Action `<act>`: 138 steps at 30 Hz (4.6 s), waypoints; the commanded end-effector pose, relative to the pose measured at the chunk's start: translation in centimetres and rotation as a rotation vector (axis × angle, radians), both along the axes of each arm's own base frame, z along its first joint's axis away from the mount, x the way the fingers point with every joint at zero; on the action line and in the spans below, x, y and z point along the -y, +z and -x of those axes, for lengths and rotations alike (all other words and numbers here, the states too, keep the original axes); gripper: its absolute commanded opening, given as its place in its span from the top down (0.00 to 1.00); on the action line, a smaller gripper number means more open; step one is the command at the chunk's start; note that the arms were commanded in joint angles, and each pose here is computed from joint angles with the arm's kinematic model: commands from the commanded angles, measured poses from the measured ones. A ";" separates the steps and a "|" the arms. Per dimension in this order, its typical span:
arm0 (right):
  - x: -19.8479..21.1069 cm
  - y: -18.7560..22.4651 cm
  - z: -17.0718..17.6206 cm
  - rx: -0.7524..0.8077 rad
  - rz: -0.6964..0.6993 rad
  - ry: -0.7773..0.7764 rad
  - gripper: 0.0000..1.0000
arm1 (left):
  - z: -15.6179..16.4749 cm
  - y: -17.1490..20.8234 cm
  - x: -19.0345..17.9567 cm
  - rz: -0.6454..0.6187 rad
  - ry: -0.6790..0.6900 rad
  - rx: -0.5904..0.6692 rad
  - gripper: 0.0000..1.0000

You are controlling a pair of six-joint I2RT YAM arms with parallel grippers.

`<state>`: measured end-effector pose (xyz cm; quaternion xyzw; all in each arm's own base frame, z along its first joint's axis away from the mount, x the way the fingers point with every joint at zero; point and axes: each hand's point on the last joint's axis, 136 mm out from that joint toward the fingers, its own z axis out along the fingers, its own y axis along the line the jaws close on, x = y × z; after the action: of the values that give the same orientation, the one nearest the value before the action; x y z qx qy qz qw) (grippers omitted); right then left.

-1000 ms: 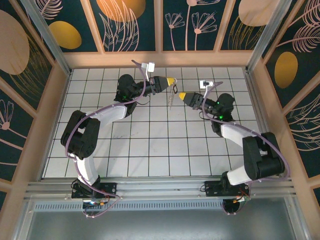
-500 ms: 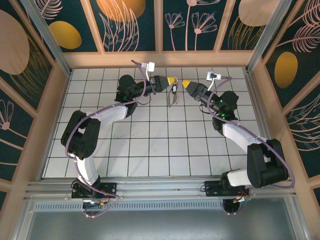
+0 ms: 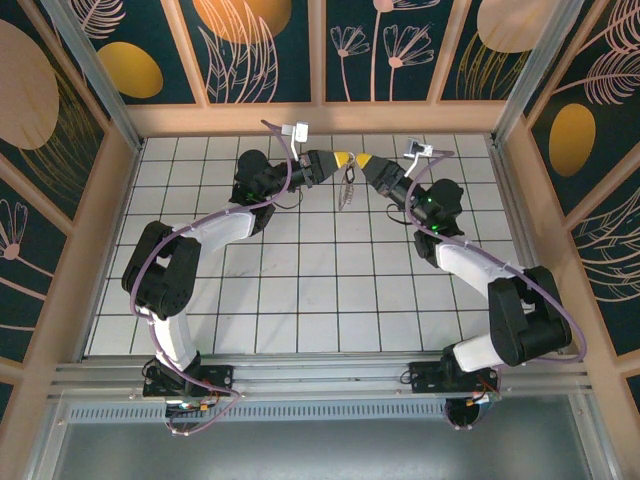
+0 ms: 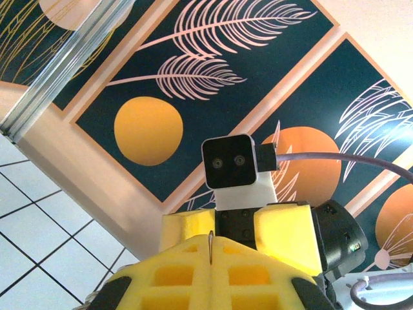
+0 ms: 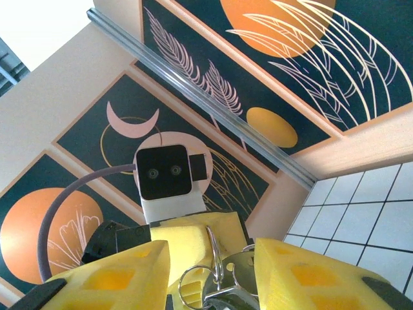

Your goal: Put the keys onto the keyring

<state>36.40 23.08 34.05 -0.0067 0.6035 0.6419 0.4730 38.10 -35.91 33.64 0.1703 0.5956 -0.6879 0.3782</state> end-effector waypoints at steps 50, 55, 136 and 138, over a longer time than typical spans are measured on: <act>-0.2 2.3 -5.0 0.122 0.243 0.279 1.00 | -3.6 3.1 -3.7 -0.127 0.145 0.116 0.38; -1.2 1.3 -5.9 0.113 0.306 0.386 1.00 | -5.1 2.0 -3.8 -0.216 0.143 0.135 0.34; -3.3 -2.4 -6.7 0.051 0.343 0.474 1.00 | -5.3 -2.9 -0.6 -0.234 -0.090 0.062 0.99; -3.4 -2.5 -6.6 0.049 0.344 0.479 1.00 | -5.4 -2.9 -0.6 -0.232 -0.089 0.061 1.00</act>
<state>42.95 25.96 30.32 -0.2219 0.6865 0.6258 0.2963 44.06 -34.82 29.88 0.2390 0.6712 -0.6186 0.3312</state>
